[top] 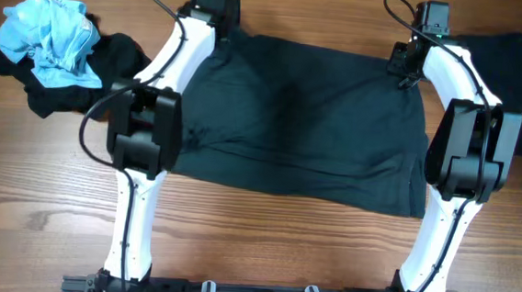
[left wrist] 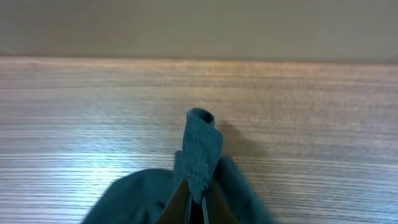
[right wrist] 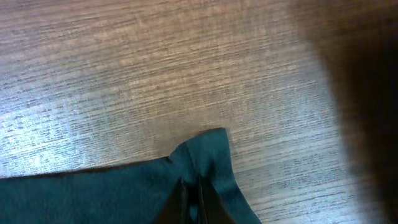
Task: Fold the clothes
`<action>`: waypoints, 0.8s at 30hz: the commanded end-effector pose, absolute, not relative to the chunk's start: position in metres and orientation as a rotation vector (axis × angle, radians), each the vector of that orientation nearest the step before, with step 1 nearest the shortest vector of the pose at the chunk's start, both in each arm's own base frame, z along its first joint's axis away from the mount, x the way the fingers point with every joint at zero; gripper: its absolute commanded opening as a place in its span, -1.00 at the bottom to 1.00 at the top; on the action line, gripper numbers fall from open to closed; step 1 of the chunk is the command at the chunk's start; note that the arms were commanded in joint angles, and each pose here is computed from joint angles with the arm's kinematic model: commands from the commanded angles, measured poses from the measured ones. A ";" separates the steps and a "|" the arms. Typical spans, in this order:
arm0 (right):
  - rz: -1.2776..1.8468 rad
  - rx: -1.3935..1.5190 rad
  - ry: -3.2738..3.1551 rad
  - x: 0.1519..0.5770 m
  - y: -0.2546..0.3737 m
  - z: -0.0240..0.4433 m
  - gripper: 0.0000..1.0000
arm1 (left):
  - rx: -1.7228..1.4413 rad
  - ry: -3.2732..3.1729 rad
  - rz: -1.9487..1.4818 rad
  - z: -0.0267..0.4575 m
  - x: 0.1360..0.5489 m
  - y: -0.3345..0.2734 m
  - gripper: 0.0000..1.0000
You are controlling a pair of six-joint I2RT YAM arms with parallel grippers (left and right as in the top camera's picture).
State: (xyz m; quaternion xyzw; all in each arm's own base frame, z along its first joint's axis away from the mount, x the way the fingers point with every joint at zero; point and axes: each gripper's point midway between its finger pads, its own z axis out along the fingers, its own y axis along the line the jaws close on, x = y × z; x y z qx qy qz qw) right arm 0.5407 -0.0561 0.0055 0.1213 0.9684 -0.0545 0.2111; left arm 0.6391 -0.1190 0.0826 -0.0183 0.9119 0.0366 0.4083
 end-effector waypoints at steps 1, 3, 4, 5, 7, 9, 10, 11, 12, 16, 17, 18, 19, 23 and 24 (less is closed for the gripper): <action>-0.170 0.344 2.650 0.548 -0.062 0.041 -0.91 | -0.091 2.185 0.090 0.162 0.636 -0.108 -0.92; -0.124 0.326 2.658 0.543 -0.057 0.063 -0.91 | -0.090 2.189 0.091 0.179 0.627 -0.106 -0.92; -0.101 0.322 2.666 0.539 -0.056 0.071 -0.91 | -0.089 2.197 0.094 0.185 0.623 -0.105 -0.92; -0.068 0.321 2.675 0.533 -0.053 0.081 -0.91 | -0.086 2.208 0.097 0.188 0.618 -0.104 -0.92; 0.018 0.313 2.702 0.519 -0.044 0.099 -0.91 | -0.079 2.251 0.112 0.192 0.605 -0.100 -0.92; 0.082 0.309 2.747 0.501 -0.036 0.111 -0.91 | -0.065 2.327 0.139 0.184 0.589 -0.096 -0.92; 0.096 0.318 2.774 0.491 -0.033 0.115 -0.92 | -0.059 2.360 0.151 0.179 0.583 -0.095 -0.92; 0.103 0.334 2.803 0.481 -0.032 0.117 -0.91 | -0.050 2.406 0.167 0.172 0.574 -0.093 -0.92; 0.119 0.337 2.836 0.472 -0.029 0.118 -0.91 | -0.040 2.458 0.187 0.164 0.564 -0.090 -0.92; 0.207 0.356 2.968 0.439 -0.016 0.114 -0.91 | -0.017 2.602 0.246 0.144 0.535 -0.080 -0.92; 0.217 0.361 2.995 0.432 -0.014 0.113 -0.91 | -0.020 2.628 0.255 0.141 0.529 -0.078 -0.92; 0.217 0.367 3.021 0.425 -0.014 0.112 -0.91 | -0.021 2.652 0.265 0.139 0.524 -0.076 -0.92; 0.217 0.373 3.048 0.419 -0.013 0.112 -0.91 | -0.017 2.678 0.277 0.136 0.518 -0.073 -0.92; 0.170 0.400 3.152 0.393 -0.017 0.111 -0.91 | -0.047 2.792 0.327 0.126 0.492 -0.056 -0.92; 0.164 0.408 3.173 0.387 -0.018 0.111 -0.92 | -0.077 2.822 0.340 0.124 0.485 -0.048 -0.92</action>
